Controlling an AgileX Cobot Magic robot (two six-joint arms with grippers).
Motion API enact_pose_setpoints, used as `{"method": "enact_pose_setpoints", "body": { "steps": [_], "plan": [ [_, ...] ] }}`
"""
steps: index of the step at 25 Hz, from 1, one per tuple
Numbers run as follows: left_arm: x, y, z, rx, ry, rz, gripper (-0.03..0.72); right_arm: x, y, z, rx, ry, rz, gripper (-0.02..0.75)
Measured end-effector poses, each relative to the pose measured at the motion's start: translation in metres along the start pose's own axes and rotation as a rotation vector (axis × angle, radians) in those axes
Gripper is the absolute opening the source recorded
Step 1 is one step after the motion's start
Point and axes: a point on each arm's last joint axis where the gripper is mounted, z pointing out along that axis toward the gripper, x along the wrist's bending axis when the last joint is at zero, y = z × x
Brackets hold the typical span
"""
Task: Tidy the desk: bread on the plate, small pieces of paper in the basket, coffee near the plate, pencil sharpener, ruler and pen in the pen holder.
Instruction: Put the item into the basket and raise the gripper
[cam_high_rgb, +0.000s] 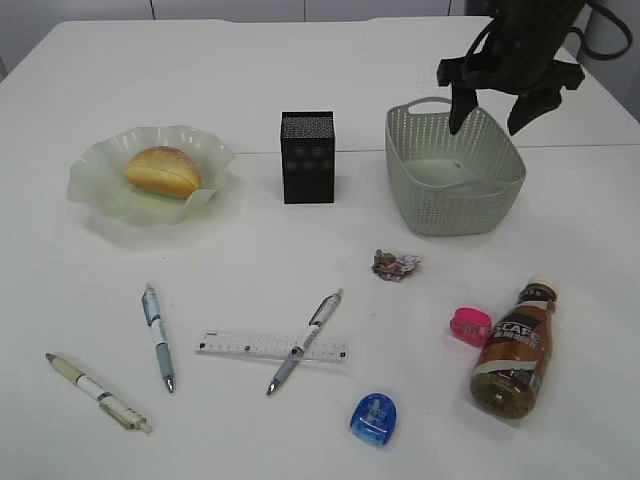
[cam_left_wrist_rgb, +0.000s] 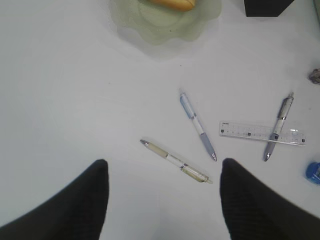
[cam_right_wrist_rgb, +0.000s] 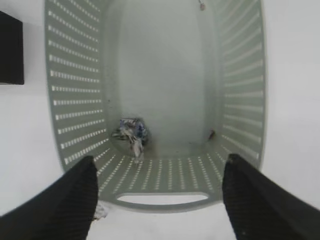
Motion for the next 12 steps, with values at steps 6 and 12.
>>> {"method": "enact_pose_setpoints", "body": {
  "steps": [6, 12],
  "plan": [
    [0.000, 0.000, 0.000, 0.000, 0.000, 0.000, 0.505, 0.008, 0.005, -0.009, -0.024, 0.087, 0.026, 0.524],
    [0.000, 0.000, 0.000, 0.000, 0.000, 0.000, 0.505, 0.011, 0.005, -0.039, -0.075, 0.125, 0.031, 0.510]
  ]
}}
